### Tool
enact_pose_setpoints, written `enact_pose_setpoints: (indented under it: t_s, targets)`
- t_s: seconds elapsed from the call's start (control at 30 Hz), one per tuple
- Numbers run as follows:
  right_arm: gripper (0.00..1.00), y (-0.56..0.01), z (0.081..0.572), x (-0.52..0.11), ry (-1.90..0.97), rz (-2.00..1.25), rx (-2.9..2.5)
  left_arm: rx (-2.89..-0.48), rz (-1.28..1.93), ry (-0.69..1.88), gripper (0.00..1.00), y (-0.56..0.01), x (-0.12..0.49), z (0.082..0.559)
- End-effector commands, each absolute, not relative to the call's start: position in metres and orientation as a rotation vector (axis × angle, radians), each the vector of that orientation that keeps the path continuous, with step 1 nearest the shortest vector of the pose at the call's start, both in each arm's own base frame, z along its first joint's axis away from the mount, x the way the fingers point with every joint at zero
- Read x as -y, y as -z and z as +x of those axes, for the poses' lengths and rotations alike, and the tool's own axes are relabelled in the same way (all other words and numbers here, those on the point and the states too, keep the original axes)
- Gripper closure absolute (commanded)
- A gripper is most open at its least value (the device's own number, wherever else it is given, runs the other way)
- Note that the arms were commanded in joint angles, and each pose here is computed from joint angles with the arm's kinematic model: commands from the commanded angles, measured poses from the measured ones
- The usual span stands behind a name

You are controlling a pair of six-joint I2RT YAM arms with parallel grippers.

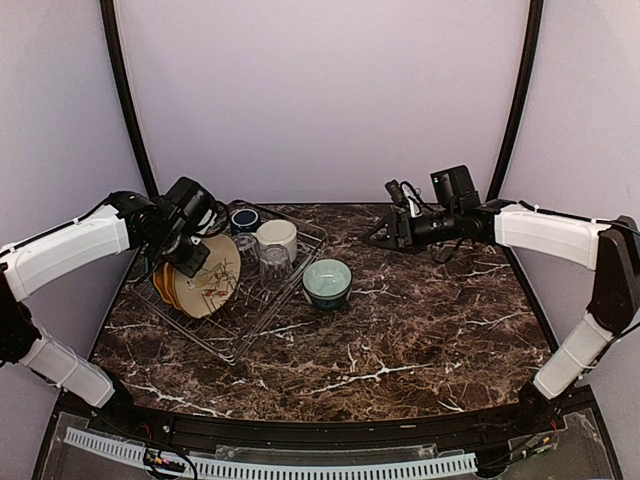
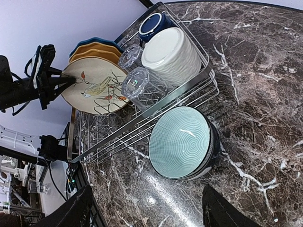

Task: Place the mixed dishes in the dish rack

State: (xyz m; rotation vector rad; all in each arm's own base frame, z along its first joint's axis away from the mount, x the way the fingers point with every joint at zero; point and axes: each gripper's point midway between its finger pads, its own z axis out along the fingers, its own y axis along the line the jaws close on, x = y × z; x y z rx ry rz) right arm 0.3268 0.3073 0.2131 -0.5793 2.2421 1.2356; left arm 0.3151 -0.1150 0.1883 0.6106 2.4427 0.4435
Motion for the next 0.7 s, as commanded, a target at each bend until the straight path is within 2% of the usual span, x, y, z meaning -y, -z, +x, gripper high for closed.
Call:
enact_pose_setpoints:
  t_s: [0.0,0.37,0.43,0.6,0.67]
  targets:
    - [0.24,-0.195,0.330,-0.303,-1.139,-0.572,-2.299,-2.474,0.611,-0.399,0.78,-0.185,0.117,0.312]
    - [0.25,-0.165,0.336,-0.309,-0.945,-0.594,-2.404,-2.432,0.585,-0.344,0.62,-0.215,0.115,0.305]
    - [0.26,-0.157,0.339,-0.312,-0.882,-0.600,-2.434,-2.412,0.577,-0.308,0.56,-0.224,0.117,0.304]
    - [0.30,-0.140,0.346,-0.324,-0.775,-0.617,-2.494,-2.335,0.575,-0.166,0.34,-0.247,0.129,0.298]
    - [0.33,-0.129,0.349,-0.329,-0.726,-0.626,-2.527,-2.307,0.574,-0.128,0.29,-0.253,0.132,0.297]
